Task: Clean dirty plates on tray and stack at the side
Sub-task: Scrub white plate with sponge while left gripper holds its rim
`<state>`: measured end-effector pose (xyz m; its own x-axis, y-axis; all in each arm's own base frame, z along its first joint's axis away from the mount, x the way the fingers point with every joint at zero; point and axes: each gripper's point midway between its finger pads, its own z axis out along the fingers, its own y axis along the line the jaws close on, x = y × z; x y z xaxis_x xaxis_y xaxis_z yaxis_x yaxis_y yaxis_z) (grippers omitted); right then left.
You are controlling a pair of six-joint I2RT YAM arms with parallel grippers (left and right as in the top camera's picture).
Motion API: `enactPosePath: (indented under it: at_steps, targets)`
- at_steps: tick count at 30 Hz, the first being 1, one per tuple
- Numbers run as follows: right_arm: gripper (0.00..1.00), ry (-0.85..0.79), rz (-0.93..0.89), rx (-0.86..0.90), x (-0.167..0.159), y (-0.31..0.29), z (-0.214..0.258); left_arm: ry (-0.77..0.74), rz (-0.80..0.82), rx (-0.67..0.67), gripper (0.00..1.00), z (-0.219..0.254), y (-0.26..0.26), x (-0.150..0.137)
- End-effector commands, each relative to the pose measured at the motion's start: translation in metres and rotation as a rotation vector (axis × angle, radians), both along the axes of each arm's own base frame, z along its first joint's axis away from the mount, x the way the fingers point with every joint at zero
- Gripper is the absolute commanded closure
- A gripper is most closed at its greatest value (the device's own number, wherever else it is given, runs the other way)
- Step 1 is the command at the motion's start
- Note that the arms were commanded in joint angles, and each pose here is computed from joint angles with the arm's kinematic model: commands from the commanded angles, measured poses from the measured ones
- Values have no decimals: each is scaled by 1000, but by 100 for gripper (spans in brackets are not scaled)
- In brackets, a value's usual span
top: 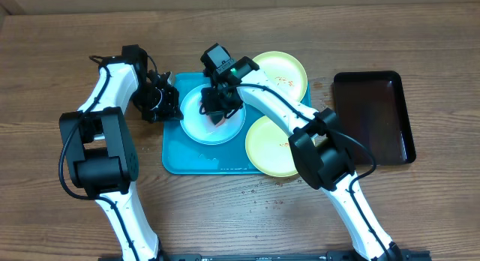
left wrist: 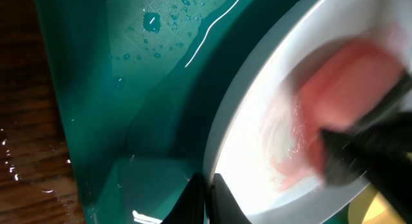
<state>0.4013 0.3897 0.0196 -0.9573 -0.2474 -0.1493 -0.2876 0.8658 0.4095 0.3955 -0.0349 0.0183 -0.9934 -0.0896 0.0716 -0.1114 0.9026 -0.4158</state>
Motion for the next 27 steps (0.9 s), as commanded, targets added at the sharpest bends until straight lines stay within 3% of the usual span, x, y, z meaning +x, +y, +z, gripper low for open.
enactPosePath:
  at_steps: [1,9,18,27]
  targets:
    - [96,129,111,157,-32,31,6,-32,-17,-30,96,7,-5,8]
    - [96,193,129,26,-49,2,-6,-33,-17,-29,96,7,-5,8]
    - [96,19,-69,-349,3,-80,-10,-32,-17,-29,96,7,-5,8]
    - [96,-108,-135,-271,32,-56,-4,-33,-18,-29,96,7,-5,8]
